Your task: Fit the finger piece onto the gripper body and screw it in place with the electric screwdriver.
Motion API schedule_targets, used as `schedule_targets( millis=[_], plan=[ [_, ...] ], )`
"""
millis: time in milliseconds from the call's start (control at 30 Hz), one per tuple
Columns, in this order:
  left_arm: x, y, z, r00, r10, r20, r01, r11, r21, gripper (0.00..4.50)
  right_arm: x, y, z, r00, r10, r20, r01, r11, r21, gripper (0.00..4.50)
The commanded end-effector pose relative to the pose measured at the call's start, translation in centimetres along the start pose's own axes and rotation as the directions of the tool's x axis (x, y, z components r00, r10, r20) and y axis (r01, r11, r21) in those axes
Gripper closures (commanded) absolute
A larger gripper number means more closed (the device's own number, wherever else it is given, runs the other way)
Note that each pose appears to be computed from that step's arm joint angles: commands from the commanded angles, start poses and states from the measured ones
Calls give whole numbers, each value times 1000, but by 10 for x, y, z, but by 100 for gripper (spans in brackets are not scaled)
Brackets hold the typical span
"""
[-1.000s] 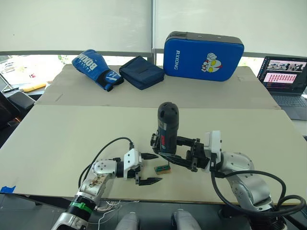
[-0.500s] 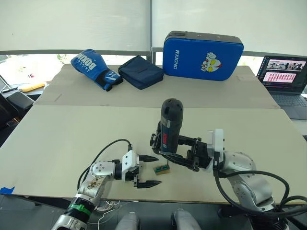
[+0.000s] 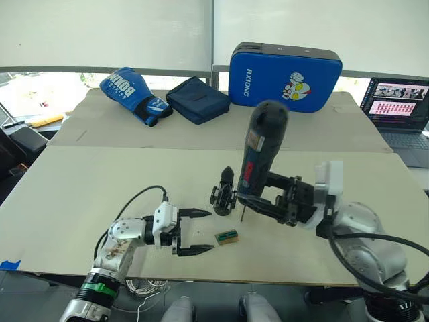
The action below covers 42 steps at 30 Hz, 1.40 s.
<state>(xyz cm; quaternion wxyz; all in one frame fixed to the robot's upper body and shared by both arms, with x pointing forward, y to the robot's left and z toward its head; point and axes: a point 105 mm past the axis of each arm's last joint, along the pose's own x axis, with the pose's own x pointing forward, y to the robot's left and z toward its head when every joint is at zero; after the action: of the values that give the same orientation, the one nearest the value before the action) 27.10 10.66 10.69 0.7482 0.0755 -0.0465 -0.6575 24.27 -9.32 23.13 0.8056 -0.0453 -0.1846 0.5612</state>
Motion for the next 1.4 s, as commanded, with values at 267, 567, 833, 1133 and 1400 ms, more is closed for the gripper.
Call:
schedule_targets(
  millis=[267,567,833,1133,1400],
  plan=[
    [-27,27,32,993,107,46,-105,993,-54,0,4,-21,47,993,-41,106,48,997,-64,257],
    [-41,43,22,984,176,34,-174,984,-42,0,21,-34,53,989,-38,143,44,998,-41,257],
    [-36,45,20,983,182,33,-182,983,-23,0,28,-35,38,992,-26,127,30,999,-28,257],
    [-18,43,32,985,167,36,-167,986,-14,0,42,-38,31,990,-13,138,16,1000,-15,257],
    [-8,43,38,986,162,29,-162,987,-20,0,58,-35,31,987,13,159,-13,1000,-3,257]
  ],
)
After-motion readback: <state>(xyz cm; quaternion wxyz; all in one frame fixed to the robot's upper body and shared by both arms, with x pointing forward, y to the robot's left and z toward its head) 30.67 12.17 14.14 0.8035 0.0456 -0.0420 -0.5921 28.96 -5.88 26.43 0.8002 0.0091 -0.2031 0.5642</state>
